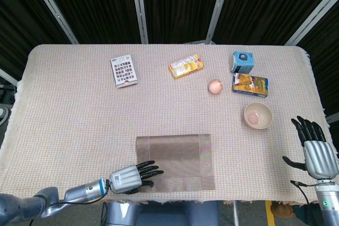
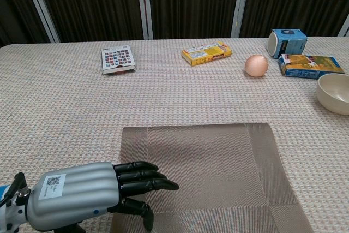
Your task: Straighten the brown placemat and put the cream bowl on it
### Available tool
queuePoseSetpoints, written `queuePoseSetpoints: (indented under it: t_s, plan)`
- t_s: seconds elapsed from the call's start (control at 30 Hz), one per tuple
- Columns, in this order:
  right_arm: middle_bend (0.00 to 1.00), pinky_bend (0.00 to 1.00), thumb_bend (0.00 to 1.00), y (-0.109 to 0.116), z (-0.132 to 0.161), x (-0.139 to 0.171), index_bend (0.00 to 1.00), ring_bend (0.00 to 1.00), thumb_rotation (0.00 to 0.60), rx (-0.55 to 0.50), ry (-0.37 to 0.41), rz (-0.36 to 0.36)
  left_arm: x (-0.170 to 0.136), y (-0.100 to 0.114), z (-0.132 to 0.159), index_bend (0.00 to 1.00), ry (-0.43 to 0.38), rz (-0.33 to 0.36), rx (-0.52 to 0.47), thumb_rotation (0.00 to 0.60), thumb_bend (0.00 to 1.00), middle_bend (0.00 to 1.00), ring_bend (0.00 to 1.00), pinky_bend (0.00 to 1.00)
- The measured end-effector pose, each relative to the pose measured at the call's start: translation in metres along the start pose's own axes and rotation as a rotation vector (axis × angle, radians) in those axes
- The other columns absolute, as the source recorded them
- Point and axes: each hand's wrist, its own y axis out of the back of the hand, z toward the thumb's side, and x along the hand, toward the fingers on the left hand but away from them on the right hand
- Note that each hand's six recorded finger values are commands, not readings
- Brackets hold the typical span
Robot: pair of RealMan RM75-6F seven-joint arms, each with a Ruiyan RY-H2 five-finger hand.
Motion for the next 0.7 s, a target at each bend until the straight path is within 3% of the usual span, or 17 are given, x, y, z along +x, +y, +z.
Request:
queuePoseSetpoints:
  t_s: [0.3,0.47,0.7]
  plan:
    - [0.0,0.0,0.0,0.002,0.001,0.0,0.0,0.0,0.6,-0.008,0.005,-0.005,0.002,0.0,-0.002,0.43,0.009,0.01,-0.004,0.6,0.53,0.0,0.0,0.0]
    - [0.0,0.0,0.0,0.003,0.001,0.0,0.0,0.0,0.6,-0.011,0.007,-0.009,0.004,0.001,-0.003,0.57,0.019,0.019,-0.005,0.6,0.53,0.0,0.0,0.0]
    - [0.0,0.0,0.0,0.004,0.001,0.0,0.0,0.0,0.6,-0.014,0.009,-0.012,0.011,0.009,-0.008,0.67,0.048,0.058,-0.023,0.6,0.56,0.0,0.0,0.0]
